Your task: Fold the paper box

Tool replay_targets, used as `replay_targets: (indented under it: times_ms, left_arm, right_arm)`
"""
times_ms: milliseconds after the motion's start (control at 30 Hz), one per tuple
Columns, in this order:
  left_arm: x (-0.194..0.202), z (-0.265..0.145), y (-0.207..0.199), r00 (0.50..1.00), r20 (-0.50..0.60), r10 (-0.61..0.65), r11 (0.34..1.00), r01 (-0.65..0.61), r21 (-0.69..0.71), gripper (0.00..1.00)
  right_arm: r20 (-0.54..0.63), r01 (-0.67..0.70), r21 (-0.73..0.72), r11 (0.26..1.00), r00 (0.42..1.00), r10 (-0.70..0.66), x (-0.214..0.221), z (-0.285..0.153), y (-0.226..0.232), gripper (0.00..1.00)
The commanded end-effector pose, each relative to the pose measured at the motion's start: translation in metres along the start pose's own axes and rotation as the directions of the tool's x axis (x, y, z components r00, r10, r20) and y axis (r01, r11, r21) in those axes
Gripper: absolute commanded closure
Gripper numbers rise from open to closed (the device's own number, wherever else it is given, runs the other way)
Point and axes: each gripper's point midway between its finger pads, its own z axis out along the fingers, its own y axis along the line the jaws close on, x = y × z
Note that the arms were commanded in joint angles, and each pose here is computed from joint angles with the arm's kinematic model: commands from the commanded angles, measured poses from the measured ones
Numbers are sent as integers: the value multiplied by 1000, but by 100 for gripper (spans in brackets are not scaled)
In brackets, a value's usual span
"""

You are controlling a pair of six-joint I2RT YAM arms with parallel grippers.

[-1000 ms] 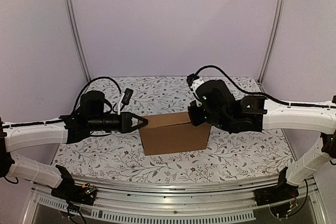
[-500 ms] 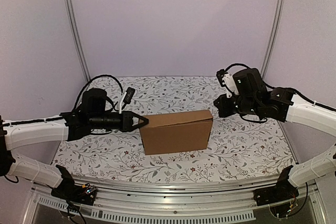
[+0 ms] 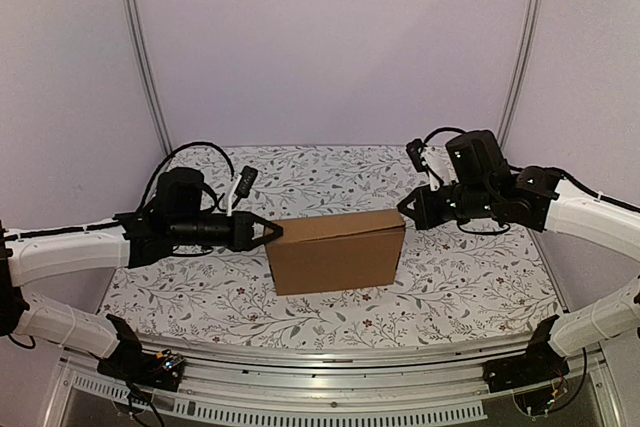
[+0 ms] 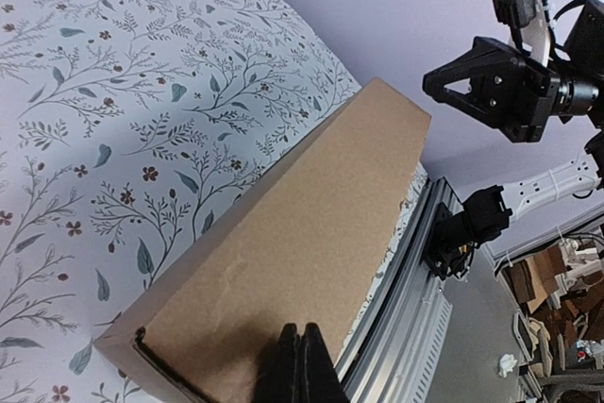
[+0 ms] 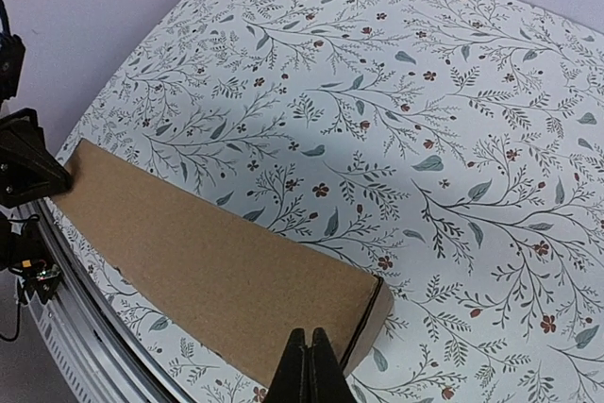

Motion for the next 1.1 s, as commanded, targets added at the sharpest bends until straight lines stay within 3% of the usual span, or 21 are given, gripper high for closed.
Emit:
replay_targets:
  times_ms: [0, 200, 433, 700, 867, 1067]
  left_arm:
    - [58, 1, 44, 979, -175, -104, 983, 74, -171, 100]
    - [60, 1, 46, 978, -179, -107, 982, 75, -175, 100]
    - [57, 2, 45, 979, -178, -101, 982, 69, -177, 100]
    - [57, 3, 46, 979, -177, -102, 981, 70, -179, 100]
    - [55, 3, 45, 979, -177, -102, 982, 71, -175, 100]
    - [54, 5, 45, 979, -178, -100, 982, 68, -175, 100]
  right_arm:
    - [-84, -41, 11, 999, 996, 42, 36, 16, -11, 100]
    - [-183, -75, 80, 994, 979, 89, 86, 29, -34, 100]
    - [-65, -61, 89, 994, 996, 67, 46, 4, -29, 100]
    - [3, -25, -38, 999, 1000, 26, 7, -3, 9, 100]
    - [-12, -17, -61, 998, 1000, 17, 12, 10, 20, 100]
    - [-94, -19, 61, 998, 995, 25, 48, 36, -7, 100]
